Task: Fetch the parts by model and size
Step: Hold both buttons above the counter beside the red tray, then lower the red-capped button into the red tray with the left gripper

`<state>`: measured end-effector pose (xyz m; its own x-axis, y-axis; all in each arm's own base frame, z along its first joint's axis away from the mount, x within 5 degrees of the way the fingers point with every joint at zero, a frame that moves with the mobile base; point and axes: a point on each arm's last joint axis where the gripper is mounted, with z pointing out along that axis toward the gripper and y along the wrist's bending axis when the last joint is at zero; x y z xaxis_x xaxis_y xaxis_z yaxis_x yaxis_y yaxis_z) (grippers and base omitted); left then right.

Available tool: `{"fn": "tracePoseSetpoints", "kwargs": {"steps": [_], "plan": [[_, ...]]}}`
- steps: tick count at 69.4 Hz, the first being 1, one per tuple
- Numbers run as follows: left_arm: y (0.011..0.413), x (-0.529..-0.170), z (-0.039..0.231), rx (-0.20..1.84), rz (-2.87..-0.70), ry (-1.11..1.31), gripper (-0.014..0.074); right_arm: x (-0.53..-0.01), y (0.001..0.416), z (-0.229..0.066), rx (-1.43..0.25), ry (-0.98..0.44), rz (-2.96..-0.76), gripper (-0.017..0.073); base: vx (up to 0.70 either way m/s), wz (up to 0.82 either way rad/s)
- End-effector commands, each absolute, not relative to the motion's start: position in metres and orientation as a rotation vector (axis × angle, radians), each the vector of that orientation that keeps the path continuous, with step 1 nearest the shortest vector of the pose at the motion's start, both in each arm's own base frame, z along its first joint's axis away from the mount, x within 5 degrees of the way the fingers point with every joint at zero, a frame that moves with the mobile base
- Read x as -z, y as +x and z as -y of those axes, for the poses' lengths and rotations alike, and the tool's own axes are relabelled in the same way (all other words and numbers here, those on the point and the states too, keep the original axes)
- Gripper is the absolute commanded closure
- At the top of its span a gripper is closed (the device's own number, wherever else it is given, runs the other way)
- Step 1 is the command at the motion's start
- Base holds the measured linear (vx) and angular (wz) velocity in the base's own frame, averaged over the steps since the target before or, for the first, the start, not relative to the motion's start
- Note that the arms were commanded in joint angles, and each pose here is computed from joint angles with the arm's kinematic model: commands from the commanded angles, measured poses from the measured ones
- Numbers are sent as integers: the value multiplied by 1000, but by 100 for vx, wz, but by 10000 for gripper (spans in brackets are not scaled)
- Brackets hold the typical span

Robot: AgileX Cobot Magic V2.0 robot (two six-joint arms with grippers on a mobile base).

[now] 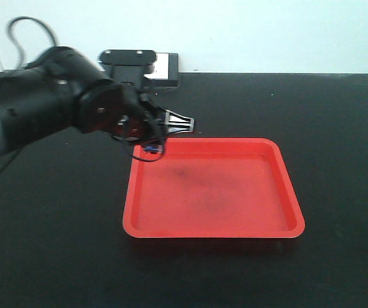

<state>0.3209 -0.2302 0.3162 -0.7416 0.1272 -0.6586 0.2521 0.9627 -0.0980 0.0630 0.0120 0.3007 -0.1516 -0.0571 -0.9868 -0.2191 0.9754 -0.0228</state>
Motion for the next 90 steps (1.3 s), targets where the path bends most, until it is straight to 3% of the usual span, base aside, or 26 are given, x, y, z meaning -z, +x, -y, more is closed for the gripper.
{"fn": "tracePoseSetpoints", "kwargs": {"steps": [1,14,41,70,90], "plan": [[320,-335,246,307,-2335,248,598,-318,64,-13,-147,-215,-1617,564,0,0],[333,-301,260,324,-2414,132,598,-318,64,-13,-147,-215,-1617,564,0,0],[351,-240,276,272,-2514,128,597,-318,64,-13,-147,-215,-1617,564,0,0],[357,-208,278,187,-2576,152,597,-318,64,-13,-147,-215,-1617,564,0,0],[357,-206,278,181,-2585,150,570,-318,64,-13,-147,-215,-1617,564,0,0]]}}
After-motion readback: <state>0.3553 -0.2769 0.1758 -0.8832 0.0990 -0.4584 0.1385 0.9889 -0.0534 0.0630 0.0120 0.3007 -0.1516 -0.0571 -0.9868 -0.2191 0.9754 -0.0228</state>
